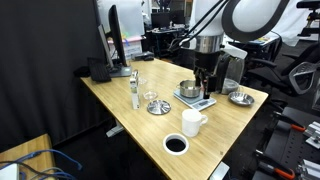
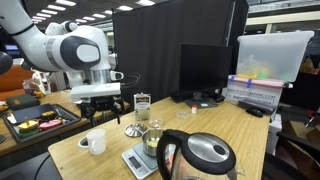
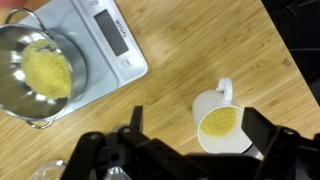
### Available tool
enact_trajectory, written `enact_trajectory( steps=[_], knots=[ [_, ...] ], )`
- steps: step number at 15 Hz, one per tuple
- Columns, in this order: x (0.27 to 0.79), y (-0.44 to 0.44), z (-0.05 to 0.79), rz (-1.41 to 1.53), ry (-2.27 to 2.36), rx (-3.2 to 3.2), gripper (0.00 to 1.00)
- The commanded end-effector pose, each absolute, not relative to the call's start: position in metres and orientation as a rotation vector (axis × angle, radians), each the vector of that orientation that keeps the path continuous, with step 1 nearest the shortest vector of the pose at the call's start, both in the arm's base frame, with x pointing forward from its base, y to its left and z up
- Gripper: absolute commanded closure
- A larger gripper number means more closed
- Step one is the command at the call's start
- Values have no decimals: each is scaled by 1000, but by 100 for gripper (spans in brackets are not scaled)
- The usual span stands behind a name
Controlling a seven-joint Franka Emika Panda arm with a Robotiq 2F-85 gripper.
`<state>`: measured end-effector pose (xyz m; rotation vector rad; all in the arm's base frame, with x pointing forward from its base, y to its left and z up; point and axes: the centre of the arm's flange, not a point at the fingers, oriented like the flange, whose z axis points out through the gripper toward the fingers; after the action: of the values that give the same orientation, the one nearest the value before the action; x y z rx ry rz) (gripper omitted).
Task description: Put the silver pot on the scale, pour the contents in the white mug into the silver pot, put the silver lid on the pot
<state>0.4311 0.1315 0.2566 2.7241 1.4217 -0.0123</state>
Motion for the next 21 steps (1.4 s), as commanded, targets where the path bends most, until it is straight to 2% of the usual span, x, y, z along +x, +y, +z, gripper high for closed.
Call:
enact_trajectory(
  steps=[1,6,15,16,21],
  knots=[
    [440,143,282,4,1464,2566,0],
    [463,175,298,130,1604,2402,0],
    [548,192,247,72,1685,2451,0],
    [526,189,251,76,1670,2444,0],
    [541,191,243,81,1668,2455,0]
  ],
)
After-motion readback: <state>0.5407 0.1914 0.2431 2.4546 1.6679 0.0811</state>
